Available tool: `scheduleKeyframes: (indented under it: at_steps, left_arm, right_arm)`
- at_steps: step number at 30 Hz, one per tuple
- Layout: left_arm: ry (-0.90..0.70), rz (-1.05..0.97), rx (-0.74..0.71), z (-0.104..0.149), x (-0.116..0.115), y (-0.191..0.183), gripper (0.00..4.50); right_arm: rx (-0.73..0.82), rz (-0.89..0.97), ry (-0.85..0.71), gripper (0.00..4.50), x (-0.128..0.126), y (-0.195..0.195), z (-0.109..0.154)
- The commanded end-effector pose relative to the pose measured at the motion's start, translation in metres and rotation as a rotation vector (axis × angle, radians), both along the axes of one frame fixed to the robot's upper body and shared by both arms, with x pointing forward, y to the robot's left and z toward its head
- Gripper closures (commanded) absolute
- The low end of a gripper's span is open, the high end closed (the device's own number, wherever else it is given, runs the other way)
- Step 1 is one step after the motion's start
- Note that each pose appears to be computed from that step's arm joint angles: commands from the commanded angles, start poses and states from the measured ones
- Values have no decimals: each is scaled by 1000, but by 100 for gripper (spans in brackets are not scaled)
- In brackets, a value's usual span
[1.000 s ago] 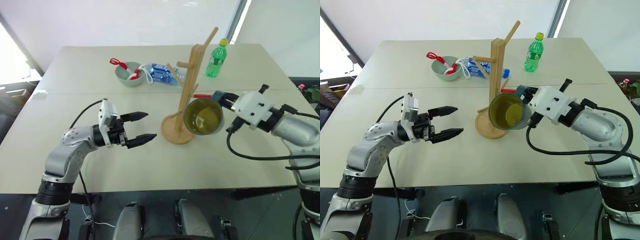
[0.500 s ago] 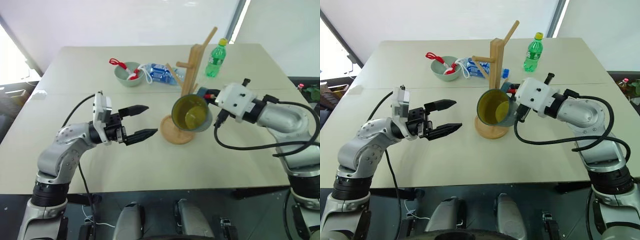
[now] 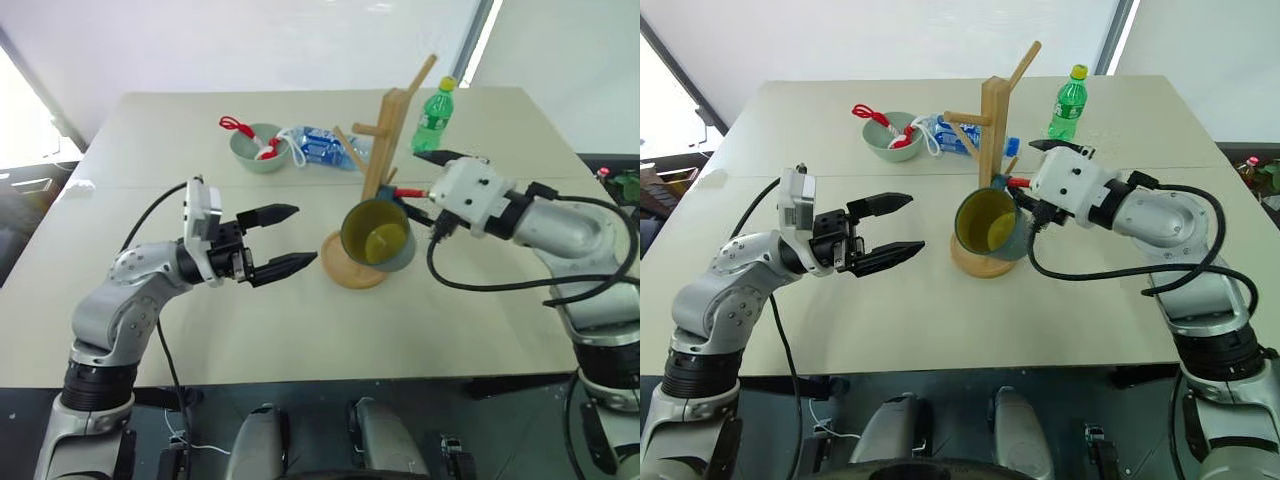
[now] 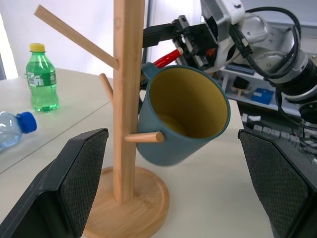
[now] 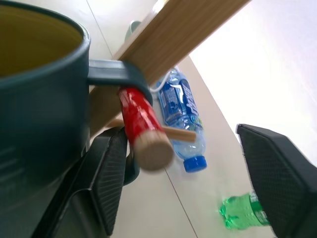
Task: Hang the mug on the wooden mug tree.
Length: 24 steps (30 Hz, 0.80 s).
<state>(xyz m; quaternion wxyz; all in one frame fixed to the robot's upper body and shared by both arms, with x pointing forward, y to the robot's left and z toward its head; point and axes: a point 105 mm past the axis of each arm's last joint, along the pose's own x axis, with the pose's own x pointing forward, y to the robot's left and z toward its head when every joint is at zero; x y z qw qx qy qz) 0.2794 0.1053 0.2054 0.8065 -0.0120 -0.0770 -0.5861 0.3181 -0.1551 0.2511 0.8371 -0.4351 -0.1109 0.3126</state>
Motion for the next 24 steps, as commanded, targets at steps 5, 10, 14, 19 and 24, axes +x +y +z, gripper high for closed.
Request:
scheduleKeyframes:
  at_steps: [5,10,14,19,24]
  left_arm:
    - [27,245,-44,-14,29,26,0]
    - [68,495,-20,-46,42,56,0]
    - [89,668,13,-71,47,77,0]
    - [108,897,8,-98,45,106,0]
    - [130,957,-11,-108,33,116,0]
  right_arm:
    - [309,-68,50,97,-33,-47,10]
    - [615,-187,175,97,-34,-75,-45]
    - [740,-278,193,97,-30,-85,-83]
    - [783,-284,266,97,-24,-72,-127]
    - [816,-280,301,97,-11,-66,-149]
